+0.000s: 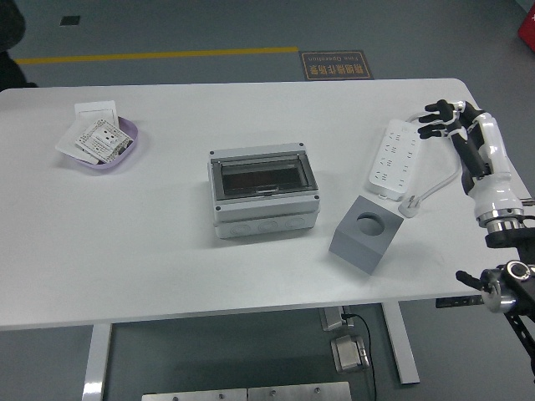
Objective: Pick up the cylinder from the cube,place it in the box,flap close box
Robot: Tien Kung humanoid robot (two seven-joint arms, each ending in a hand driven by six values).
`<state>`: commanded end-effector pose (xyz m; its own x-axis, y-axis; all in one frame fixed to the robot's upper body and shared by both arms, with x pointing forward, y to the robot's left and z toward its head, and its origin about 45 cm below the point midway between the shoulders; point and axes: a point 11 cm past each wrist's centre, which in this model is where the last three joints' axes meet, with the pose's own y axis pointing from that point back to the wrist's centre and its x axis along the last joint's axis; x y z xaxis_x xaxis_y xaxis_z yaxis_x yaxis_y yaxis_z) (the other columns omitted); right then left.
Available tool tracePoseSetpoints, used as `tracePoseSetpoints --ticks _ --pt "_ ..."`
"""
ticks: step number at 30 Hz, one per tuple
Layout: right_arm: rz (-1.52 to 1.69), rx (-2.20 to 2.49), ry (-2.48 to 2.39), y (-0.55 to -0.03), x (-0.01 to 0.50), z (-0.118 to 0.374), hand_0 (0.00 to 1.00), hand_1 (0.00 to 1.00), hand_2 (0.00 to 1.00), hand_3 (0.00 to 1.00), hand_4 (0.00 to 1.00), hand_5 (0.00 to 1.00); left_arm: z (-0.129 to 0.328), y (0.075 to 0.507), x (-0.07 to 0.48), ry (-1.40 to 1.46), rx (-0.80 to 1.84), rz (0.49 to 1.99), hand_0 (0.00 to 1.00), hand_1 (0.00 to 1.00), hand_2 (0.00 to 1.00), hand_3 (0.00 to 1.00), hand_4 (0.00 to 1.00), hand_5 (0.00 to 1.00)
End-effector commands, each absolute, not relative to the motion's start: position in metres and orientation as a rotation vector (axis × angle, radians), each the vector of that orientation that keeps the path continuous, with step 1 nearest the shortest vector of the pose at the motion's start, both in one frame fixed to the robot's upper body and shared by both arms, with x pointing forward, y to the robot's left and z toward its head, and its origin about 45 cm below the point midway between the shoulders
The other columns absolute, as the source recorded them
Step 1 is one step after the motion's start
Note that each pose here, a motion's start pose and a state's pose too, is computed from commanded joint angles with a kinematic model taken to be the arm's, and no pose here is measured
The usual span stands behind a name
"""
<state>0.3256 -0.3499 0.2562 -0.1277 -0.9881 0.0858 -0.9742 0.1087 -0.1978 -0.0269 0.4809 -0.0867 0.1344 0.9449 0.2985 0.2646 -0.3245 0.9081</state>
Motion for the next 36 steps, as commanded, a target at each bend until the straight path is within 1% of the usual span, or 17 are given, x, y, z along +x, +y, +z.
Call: tracePoseSetpoints --ticks 3,4,9,10,16,36 --pt "-0.216 -1.963 2.315 -0.364 0.325 0.257 0.658 0.637 0.661 0.697 0.998 0.649 -0.086 0.483 -0.033 1.189 1.714 1.224 0.653 0.686 0.571 0.557 0.466 0.043" --pt "-0.178 -1.944 2.325 -0.368 0.325 0.256 0.829 0.761 0.78 0.763 0.998 0.713 -0.085 0.483 -0.036 1.193 1.716 1.225 0.653 0.686 0.572 0.558 0.468 0.043" --pt "-0.132 -1.915 2.357 -0.374 0.329 0.256 0.829 0.761 0.78 0.763 0.998 0.713 -0.085 0.484 -0.041 1.202 1.721 1.23 0.653 0.686 0.572 0.558 0.468 0.043" --pt "-0.141 -1.92 2.362 -0.374 0.331 0.258 0.852 0.79 0.8 0.788 0.998 0.748 -0.085 0.484 -0.041 1.202 1.721 1.229 0.653 0.686 0.572 0.558 0.47 0.045" --pt "-0.179 -1.934 2.381 -0.373 0.333 0.262 0.851 0.795 0.798 0.799 0.998 0.759 -0.085 0.485 -0.042 1.205 1.727 1.228 0.653 0.685 0.573 0.558 0.47 0.046" --pt "-0.231 -1.927 2.437 -0.381 0.33 0.263 0.86 0.802 0.786 0.797 0.998 0.727 -0.083 0.487 -0.041 1.199 1.731 1.231 0.652 0.683 0.573 0.561 0.472 0.049"
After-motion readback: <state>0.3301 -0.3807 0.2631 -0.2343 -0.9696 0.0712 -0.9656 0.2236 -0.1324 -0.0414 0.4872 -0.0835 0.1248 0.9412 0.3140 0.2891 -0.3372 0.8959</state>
